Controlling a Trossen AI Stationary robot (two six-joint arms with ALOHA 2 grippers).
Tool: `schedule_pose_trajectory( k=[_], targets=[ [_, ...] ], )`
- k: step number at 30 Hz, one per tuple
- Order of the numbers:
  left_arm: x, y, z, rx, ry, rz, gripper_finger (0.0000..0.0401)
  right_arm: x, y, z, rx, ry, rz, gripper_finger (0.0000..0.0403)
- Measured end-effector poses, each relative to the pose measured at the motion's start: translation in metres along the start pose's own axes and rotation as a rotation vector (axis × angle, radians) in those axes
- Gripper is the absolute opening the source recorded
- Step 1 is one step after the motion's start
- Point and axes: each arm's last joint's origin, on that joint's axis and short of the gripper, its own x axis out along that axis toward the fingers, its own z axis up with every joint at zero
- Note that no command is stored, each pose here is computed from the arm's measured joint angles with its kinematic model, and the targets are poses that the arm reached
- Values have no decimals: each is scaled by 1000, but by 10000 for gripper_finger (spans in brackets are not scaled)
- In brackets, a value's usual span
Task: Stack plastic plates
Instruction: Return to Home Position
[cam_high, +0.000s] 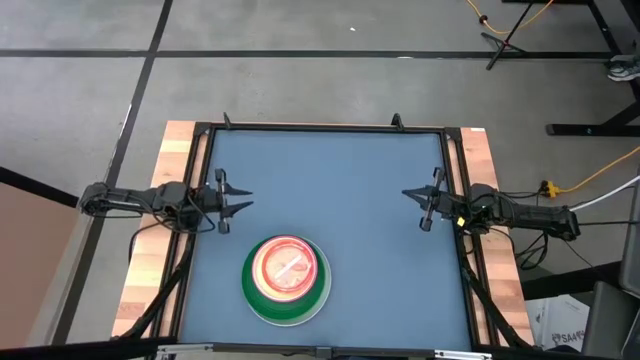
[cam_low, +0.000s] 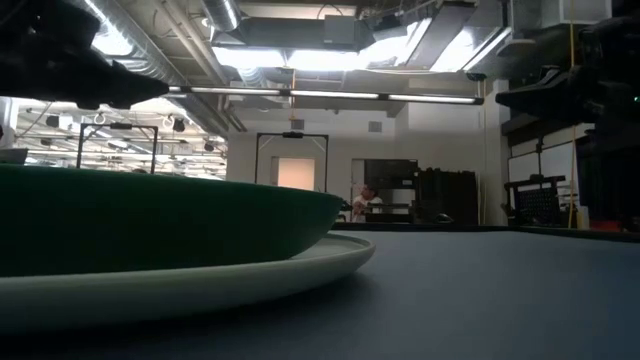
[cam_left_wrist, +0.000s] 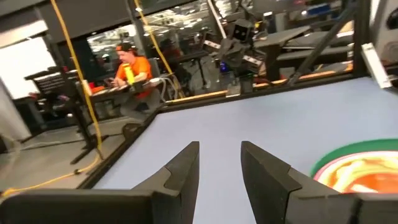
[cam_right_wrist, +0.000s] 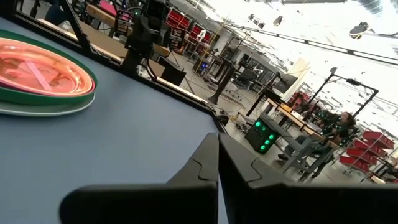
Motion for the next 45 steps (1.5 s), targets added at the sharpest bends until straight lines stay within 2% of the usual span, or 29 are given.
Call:
schedule_pose_trajectory(
  k=[4,14,24,45],
  targets=[
    [1,5,-1,29,11,47,111,0,0,0,-1,0,0,0],
    [3,12,-7,-26,13,-37,111,0,0,0,0,0,0,0],
    [3,13,-7,-61,17,-25,111,0,0,0,0,0,0,0],
    [3,13,-7,-49,17,-20,111,0,0,0,0,0,0,0]
  ],
)
